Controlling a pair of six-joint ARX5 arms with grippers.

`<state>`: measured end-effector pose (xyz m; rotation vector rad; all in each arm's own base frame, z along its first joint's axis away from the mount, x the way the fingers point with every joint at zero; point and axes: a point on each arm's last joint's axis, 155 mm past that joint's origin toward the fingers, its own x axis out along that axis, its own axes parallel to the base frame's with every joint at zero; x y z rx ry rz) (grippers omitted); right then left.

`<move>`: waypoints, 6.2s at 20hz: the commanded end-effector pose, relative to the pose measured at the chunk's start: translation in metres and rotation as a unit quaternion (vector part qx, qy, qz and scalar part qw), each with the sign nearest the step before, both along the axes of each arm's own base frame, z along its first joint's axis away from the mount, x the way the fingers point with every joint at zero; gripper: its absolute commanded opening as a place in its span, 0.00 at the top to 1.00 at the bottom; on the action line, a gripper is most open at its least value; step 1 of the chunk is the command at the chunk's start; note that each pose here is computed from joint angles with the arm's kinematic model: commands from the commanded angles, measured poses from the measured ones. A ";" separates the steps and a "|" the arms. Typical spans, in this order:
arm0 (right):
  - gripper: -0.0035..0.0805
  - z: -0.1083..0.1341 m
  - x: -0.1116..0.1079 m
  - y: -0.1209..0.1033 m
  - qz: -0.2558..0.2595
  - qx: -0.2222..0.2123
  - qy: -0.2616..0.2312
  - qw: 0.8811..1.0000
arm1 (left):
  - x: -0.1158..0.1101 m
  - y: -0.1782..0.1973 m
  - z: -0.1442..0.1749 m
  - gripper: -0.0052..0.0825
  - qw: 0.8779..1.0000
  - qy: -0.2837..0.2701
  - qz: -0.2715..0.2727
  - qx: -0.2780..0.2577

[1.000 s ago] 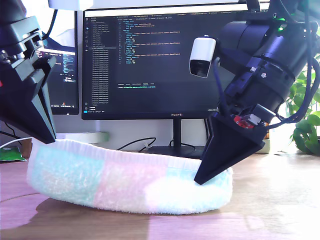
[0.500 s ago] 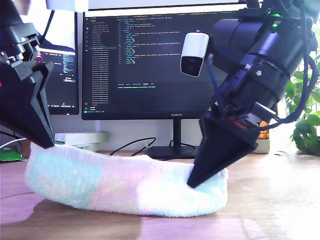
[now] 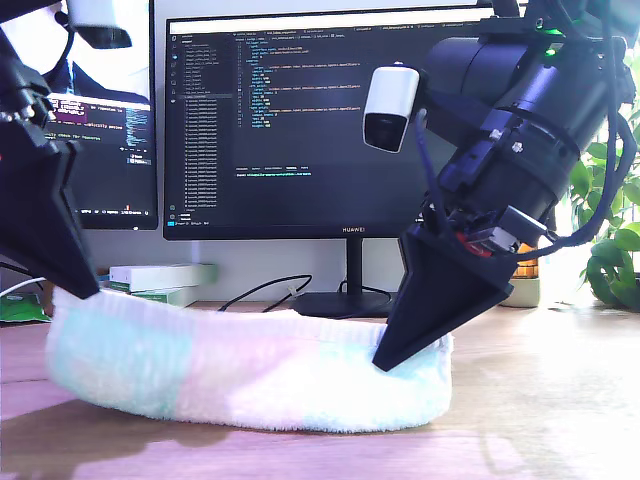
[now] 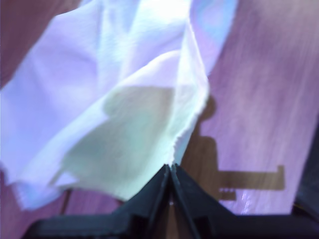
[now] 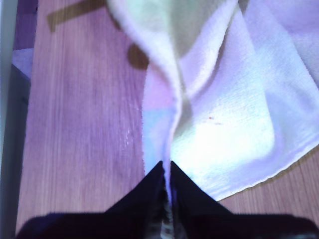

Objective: Fold the tea towel to a neat square and place it to the right

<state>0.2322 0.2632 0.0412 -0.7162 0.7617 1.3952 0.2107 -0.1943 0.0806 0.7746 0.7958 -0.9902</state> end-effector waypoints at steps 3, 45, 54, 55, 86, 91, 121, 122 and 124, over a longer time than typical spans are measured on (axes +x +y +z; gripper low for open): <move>0.97 -0.003 -0.003 0.001 0.001 -0.003 0.006 1.000 | 0.022 -0.004 -0.021 0.97 1.000 -0.001 0.012 0.018; 0.97 -0.003 0.002 0.006 -0.005 -0.008 -0.013 1.000 | -0.043 -0.008 -0.062 0.61 0.985 0.105 -0.109 0.080; 0.97 -0.003 0.003 0.007 -0.007 -0.007 -0.015 1.000 | -0.044 -0.006 -0.065 0.62 0.987 0.067 -0.049 0.139; 0.97 -0.003 0.003 0.007 -0.007 -0.007 -0.015 1.000 | -0.044 -0.005 -0.065 0.62 0.987 0.067 -0.042 0.141; 0.97 -0.002 0.005 0.007 -0.007 -0.005 -0.018 1.000 | -0.072 -0.022 0.007 0.62 0.989 -0.133 0.067 0.010; 0.97 -0.002 0.005 0.007 -0.007 -0.004 -0.019 1.000 | -0.075 -0.020 -0.016 0.61 0.993 -0.095 0.062 0.038; 0.97 0.002 0.011 0.012 -0.019 0.008 -0.022 1.000 | -0.020 0.011 -0.078 0.97 0.965 -0.136 0.093 0.205; 0.97 0.002 0.011 0.012 -0.019 0.008 -0.022 1.000 | -0.020 0.011 -0.077 0.96 0.964 -0.138 0.084 0.209; 0.97 0.002 0.010 0.012 -0.019 0.007 -0.022 1.000 | -0.018 0.007 -0.068 0.97 0.965 -0.144 0.077 0.205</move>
